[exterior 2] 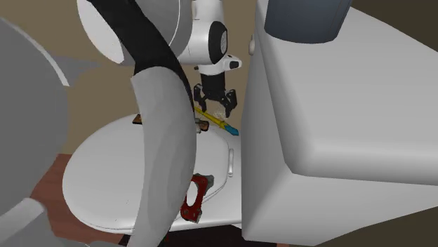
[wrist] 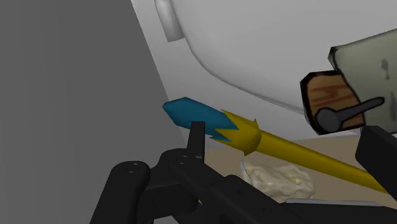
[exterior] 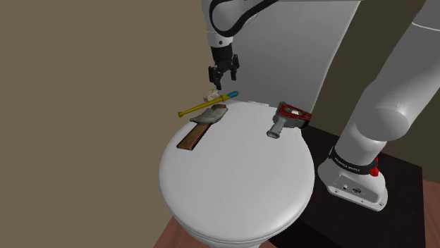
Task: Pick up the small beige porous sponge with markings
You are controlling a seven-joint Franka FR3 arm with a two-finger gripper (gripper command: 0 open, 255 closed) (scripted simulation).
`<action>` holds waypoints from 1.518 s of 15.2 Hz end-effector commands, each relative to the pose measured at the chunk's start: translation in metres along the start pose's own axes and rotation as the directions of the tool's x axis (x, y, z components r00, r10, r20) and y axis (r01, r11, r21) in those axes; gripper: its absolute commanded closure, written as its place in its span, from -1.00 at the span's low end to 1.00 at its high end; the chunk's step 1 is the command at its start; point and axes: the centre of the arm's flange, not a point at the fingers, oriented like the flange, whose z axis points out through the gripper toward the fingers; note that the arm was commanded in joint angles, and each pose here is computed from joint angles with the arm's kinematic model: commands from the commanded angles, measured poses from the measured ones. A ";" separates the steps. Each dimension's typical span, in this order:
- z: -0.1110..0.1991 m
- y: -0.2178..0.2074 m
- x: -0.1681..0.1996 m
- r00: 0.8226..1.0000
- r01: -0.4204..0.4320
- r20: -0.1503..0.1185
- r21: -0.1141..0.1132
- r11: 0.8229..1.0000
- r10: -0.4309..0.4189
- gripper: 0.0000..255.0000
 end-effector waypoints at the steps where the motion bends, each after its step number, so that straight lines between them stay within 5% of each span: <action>1: 0.007 -0.008 0.024 1.000 0.001 -0.016 -0.001 1.000 -0.001 -1.00; 5: 0.019 -0.023 0.067 0.999 0.002 -0.043 -0.004 1.000 -0.003 -1.00; 14: 0.059 -0.026 0.069 0.999 0.002 -0.043 -0.004 1.000 -0.003 -1.00; 15: 0.059 -0.026 0.069 0.999 0.003 -0.043 -0.004 1.000 -0.003 1.00; 23: 0.059 -0.026 0.070 0.999 0.002 -0.043 -0.004 1.000 -0.003 1.00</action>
